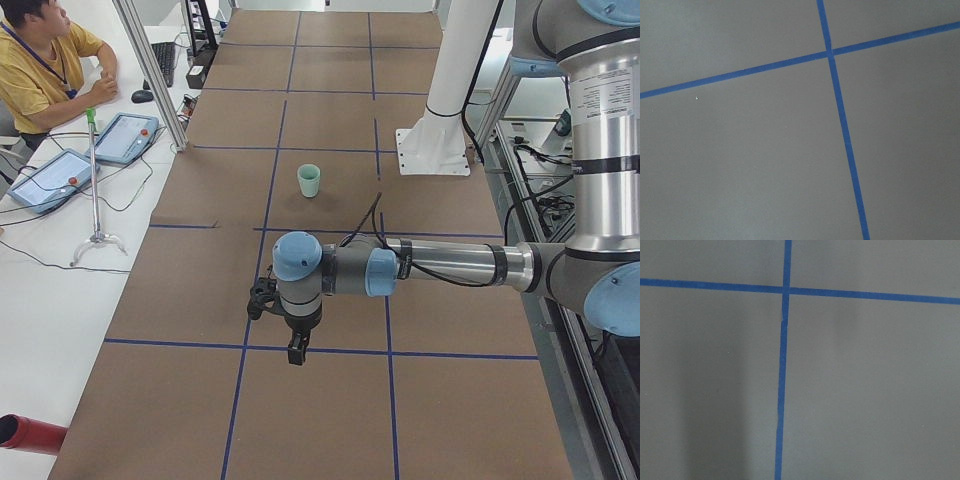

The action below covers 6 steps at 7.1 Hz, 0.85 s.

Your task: Stack cups

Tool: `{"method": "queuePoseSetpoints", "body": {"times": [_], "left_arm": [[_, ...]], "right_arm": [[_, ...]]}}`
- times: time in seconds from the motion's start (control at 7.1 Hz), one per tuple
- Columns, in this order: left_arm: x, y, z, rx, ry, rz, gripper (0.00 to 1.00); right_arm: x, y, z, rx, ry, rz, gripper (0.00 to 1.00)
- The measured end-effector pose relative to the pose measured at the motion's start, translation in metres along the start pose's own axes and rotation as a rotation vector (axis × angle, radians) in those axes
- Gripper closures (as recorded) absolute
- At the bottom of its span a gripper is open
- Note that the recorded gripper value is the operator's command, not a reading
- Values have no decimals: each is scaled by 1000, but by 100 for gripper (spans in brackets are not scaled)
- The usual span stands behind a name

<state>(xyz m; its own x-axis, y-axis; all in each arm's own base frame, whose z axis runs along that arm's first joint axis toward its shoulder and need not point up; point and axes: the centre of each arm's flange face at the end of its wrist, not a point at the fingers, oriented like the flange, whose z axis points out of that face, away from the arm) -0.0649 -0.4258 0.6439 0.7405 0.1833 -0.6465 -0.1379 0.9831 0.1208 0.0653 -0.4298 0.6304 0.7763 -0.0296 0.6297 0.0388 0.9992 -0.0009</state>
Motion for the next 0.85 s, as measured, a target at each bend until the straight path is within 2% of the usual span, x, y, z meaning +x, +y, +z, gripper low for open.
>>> {"method": "queuePoseSetpoints", "body": {"times": [0.85], "left_arm": [[0, -2, 0, 6, 5, 16, 0]], "right_arm": [[0, 0, 0, 1, 0, 0, 0]]}}
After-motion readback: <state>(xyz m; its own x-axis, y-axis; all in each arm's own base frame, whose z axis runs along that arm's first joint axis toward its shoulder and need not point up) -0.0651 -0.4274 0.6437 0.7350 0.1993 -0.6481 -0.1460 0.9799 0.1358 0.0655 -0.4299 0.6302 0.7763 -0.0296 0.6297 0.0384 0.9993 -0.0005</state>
